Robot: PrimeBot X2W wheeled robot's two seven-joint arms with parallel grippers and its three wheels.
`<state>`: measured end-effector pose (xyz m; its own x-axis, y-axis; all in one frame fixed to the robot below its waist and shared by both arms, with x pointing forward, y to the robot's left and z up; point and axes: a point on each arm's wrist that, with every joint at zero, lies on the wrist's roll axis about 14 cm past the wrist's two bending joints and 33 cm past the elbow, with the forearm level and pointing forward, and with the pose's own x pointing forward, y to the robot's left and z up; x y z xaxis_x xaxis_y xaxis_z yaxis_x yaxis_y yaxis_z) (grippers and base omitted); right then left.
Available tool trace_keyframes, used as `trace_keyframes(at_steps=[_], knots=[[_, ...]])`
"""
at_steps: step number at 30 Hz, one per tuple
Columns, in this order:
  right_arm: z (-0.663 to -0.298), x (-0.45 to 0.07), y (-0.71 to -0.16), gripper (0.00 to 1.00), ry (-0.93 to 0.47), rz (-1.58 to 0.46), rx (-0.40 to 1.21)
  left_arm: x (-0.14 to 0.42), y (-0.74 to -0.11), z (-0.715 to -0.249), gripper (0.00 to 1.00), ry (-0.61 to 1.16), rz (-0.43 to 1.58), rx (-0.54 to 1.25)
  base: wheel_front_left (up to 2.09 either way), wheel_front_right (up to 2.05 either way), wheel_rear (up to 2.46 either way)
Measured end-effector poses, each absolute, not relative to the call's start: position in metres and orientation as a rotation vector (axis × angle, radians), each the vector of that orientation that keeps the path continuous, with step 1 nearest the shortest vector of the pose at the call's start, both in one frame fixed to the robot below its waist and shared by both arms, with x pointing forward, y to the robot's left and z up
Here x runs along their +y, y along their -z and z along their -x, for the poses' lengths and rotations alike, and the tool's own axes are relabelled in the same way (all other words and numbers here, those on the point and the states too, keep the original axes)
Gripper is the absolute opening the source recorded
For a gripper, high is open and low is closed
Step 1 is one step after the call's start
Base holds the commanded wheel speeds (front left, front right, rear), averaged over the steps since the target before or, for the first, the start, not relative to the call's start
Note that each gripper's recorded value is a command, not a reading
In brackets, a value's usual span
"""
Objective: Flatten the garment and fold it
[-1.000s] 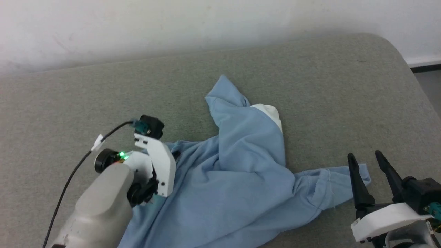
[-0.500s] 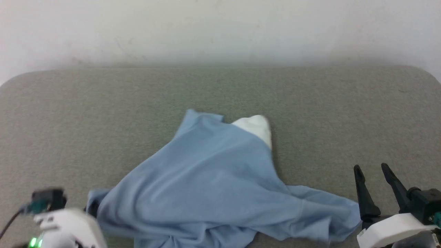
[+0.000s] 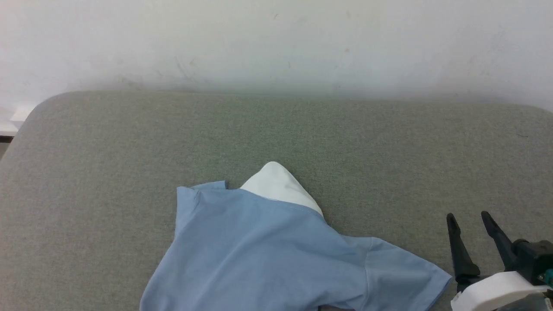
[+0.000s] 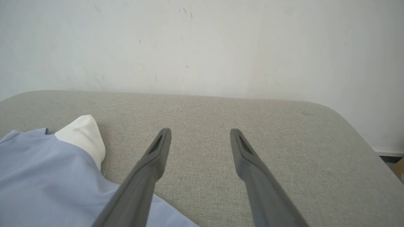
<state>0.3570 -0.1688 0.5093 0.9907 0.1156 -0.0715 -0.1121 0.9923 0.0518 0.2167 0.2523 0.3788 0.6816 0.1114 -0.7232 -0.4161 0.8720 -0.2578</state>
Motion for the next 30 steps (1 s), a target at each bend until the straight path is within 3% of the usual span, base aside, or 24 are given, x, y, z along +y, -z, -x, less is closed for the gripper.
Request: trace_keyframes(at_steps=[7, 14, 20, 30], knots=[[-0.353, -0.176, -0.508, 1.0, -0.092, -0.044, 0.086, 0.259, -0.449, -0.295, 1.0, -0.235, 0.337, 0.364, 0.0, 0.0, 0.0], [-0.344, -0.161, -0.491, 1.0, -0.134, -0.031, 0.182, 0.25, -0.506, -0.329, 1.0, -0.146, 0.219, 0.056, 0.0, 0.0, 0.0], [-0.337, -0.109, -0.455, 1.0, -0.311, -0.003, 0.388, 0.239, -0.515, -0.334, 1.0, -0.122, 0.211, -0.016, 0.0, 0.0, 0.0], [-0.372, -0.061, -0.428, 1.0, -0.556, 0.122, 0.601, 0.239, -0.516, -0.339, 1.0, -0.147, 0.243, -0.042, 0.0, 0.0, 0.0]])
